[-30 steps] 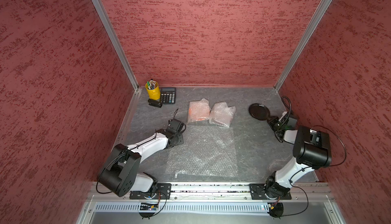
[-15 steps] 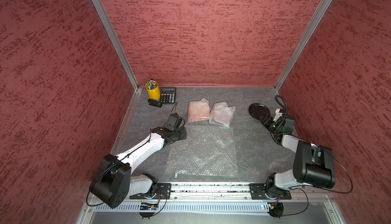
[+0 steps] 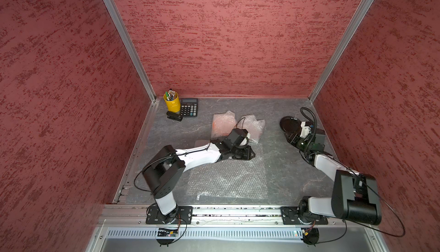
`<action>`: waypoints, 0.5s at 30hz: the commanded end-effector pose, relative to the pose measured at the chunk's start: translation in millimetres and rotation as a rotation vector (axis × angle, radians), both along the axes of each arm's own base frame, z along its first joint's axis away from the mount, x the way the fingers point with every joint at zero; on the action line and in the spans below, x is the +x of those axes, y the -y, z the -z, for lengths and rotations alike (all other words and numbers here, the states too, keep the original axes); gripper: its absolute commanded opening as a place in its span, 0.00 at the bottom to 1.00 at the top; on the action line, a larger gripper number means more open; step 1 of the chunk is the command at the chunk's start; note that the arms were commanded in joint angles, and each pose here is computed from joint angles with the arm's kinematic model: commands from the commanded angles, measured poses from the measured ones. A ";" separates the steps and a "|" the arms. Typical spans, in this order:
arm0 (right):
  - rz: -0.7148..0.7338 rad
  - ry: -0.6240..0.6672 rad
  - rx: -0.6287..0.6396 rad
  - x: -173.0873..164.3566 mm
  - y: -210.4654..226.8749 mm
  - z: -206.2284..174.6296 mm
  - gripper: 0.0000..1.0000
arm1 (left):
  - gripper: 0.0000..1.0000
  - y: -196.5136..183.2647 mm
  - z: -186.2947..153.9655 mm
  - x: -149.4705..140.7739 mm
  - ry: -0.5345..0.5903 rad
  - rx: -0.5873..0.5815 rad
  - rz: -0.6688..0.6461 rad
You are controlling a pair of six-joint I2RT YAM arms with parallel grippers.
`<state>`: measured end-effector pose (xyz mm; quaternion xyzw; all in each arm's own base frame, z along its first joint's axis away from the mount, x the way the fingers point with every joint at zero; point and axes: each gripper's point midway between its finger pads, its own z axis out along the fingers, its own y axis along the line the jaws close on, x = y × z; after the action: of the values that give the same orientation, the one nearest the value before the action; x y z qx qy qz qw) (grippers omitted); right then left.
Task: Unpack dinner plates from bubble wrap
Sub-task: Move the bubble wrap to the corner of the board.
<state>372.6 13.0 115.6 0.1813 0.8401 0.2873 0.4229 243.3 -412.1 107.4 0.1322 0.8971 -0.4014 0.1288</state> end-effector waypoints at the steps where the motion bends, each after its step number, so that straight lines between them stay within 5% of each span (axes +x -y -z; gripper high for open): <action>1: -0.010 0.015 -0.013 -4.0 -2.3 -4.3 0.39 | 0.24 47.6 -10.6 -16.6 -0.059 -0.117 0.084; 8: -0.014 0.025 -0.014 -4.9 -3.1 -7.8 0.39 | 0.08 94.8 20.7 -38.1 -0.194 -0.145 0.130; 15: -0.016 0.030 0.000 -5.5 -4.8 -9.6 0.39 | 0.02 82.1 53.1 -30.0 -0.258 -0.058 0.069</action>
<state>370.9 13.3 122.5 0.1785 0.8372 0.2877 0.4295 205.1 -496.4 58.2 0.1243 0.8846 -0.4494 0.0063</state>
